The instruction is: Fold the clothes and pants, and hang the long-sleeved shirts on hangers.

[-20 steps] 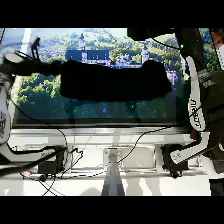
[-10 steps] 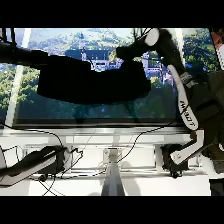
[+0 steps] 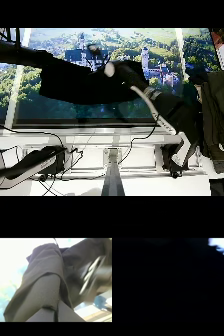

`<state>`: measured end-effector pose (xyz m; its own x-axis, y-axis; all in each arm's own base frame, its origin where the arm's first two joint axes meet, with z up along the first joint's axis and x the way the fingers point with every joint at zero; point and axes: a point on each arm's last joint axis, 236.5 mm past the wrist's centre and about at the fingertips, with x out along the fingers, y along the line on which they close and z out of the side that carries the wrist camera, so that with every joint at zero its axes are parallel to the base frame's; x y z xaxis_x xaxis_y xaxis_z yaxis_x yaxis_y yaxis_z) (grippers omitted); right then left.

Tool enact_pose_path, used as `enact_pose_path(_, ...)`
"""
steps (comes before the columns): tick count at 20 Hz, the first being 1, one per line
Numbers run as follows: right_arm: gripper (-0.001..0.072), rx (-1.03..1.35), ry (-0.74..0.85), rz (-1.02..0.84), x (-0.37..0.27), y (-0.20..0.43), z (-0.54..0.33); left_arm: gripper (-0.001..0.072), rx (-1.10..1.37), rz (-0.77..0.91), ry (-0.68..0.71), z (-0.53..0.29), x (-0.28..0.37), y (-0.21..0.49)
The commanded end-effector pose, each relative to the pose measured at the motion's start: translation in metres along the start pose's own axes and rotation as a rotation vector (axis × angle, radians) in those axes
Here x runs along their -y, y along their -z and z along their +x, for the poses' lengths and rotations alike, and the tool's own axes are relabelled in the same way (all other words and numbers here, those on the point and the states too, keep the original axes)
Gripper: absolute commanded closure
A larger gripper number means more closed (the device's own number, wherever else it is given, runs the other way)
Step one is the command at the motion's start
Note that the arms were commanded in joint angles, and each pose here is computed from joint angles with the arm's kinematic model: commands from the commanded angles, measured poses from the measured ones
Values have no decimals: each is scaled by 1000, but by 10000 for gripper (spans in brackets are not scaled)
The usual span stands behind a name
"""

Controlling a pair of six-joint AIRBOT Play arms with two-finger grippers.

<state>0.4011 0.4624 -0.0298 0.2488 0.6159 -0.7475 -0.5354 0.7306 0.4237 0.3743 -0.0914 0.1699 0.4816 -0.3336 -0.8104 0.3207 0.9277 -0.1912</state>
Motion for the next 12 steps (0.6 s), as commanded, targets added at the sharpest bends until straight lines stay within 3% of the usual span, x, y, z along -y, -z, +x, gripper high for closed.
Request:
enact_pose_path(1, 698, 61, -59, -55, -55, 9, 25, 699, 16, 2, -2, -1, 1, -4)
enact_pose_path(5, 697, -15, 25, -99, -19, 17, 18, 698, 67, -7, 4, 5, 0, -18)
enact_pose_path(9, 697, -122, 194, -30, 87, 10, -34, 698, 165, -110, 221, 37, 41, -57)
enact_pose_path(12, 697, -32, 277, 108, 169, -28, -106, 699, 114, -111, 349, 98, 88, -59)
